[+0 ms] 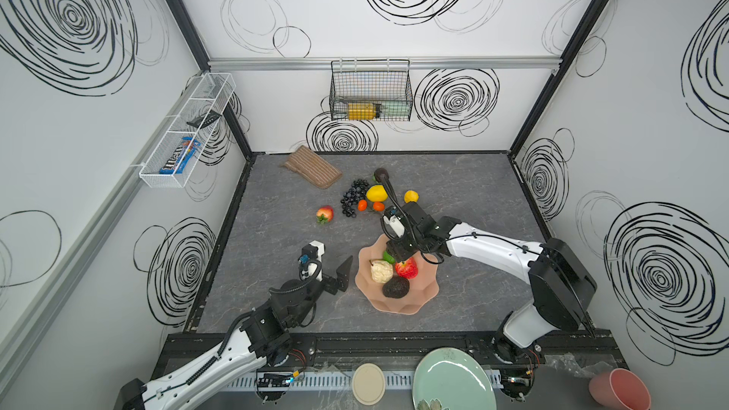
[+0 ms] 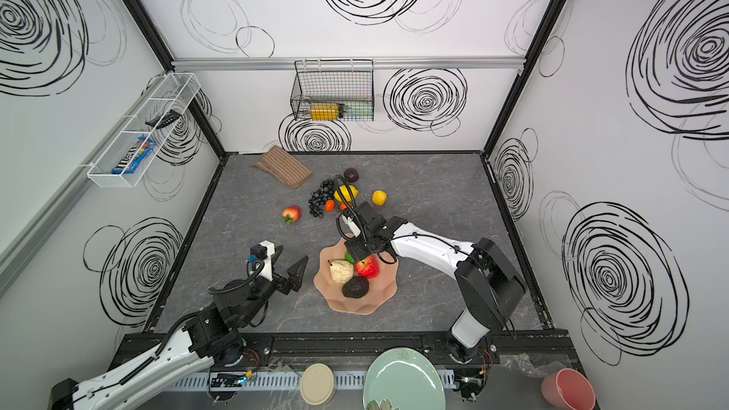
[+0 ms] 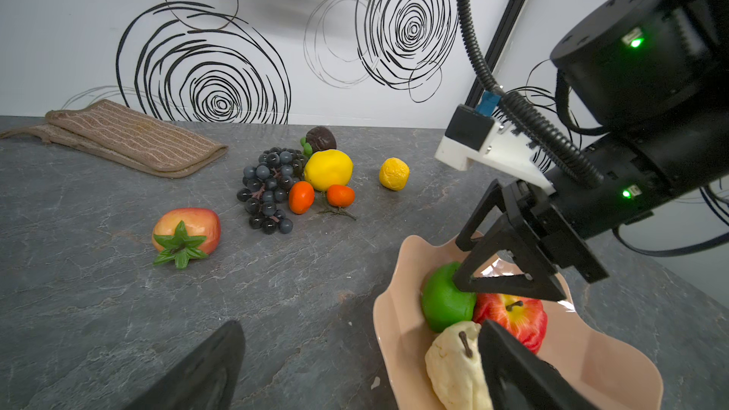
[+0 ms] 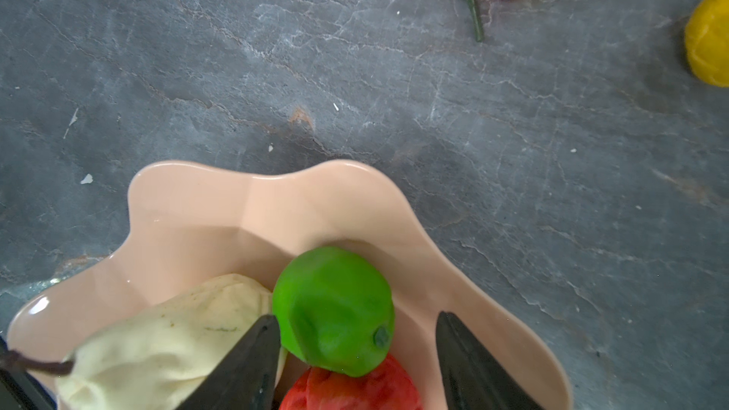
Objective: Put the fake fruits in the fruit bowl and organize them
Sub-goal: 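Lower the green lime into the bowl and open the right gripper, then move the right gripper back to the fruit pile toward the yellow lemon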
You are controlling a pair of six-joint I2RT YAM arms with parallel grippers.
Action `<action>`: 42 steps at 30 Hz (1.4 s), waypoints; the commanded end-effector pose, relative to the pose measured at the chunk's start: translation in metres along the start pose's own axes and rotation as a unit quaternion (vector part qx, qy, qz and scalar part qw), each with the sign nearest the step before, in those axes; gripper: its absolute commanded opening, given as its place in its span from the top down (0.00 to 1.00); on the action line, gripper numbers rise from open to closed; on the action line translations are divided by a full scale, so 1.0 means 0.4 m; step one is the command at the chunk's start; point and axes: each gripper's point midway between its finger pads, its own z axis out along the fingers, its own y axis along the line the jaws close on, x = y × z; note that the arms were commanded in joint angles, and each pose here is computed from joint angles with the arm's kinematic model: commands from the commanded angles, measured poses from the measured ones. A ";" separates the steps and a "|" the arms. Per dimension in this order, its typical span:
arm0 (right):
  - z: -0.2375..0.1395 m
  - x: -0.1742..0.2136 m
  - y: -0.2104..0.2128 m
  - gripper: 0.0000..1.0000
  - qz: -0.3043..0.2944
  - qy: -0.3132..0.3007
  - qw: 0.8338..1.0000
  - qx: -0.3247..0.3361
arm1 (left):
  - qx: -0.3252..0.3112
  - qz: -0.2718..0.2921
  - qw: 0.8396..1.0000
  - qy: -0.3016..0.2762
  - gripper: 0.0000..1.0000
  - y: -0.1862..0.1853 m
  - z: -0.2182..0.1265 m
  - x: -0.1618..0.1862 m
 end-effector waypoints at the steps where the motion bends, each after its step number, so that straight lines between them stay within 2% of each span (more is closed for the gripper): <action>1: -0.056 -0.042 -0.003 0.30 0.000 -0.026 1.000 0.010 | 0.006 -0.005 1.000 -0.020 0.04 -0.005 -0.001 -0.024; 8: -0.114 -0.177 -0.090 0.26 0.048 -0.117 0.991 0.047 | 0.005 -0.008 1.000 -0.024 0.04 -0.004 -0.004 -0.030; 13: -0.100 -0.276 -0.176 0.23 0.103 -0.176 0.979 0.022 | 0.001 -0.011 1.000 -0.029 0.04 0.002 -0.010 -0.035; 16: -0.071 -0.326 -0.220 0.21 0.110 -0.200 0.974 0.007 | 0.001 -0.013 0.999 -0.032 0.04 0.004 -0.013 -0.036; 20: -0.007 -0.372 -0.285 0.15 0.114 -0.190 0.975 0.016 | 0.002 -0.013 0.999 -0.031 0.03 0.003 -0.012 -0.036; 25: 0.070 -0.410 -0.325 0.08 0.085 -0.181 0.980 0.003 | 0.002 -0.013 1.000 -0.028 0.03 0.003 -0.010 -0.033; 29: 0.112 -0.429 -0.306 0.05 0.037 -0.188 0.980 -0.047 | 0.001 -0.012 1.000 -0.027 0.03 0.004 -0.010 -0.031; 33: 0.159 -0.440 -0.301 0.00 0.019 -0.185 0.979 -0.078 | 0.002 -0.012 1.000 -0.027 0.03 0.002 -0.009 -0.031; 37: 0.206 -0.445 -0.325 0.03 0.026 -0.171 0.983 -0.065 | 0.002 -0.011 1.000 -0.026 0.03 0.002 -0.007 -0.029; 42: 0.241 -0.455 -0.322 0.03 0.014 -0.177 0.981 -0.078 | 0.001 -0.010 1.000 -0.024 0.03 0.003 -0.004 -0.025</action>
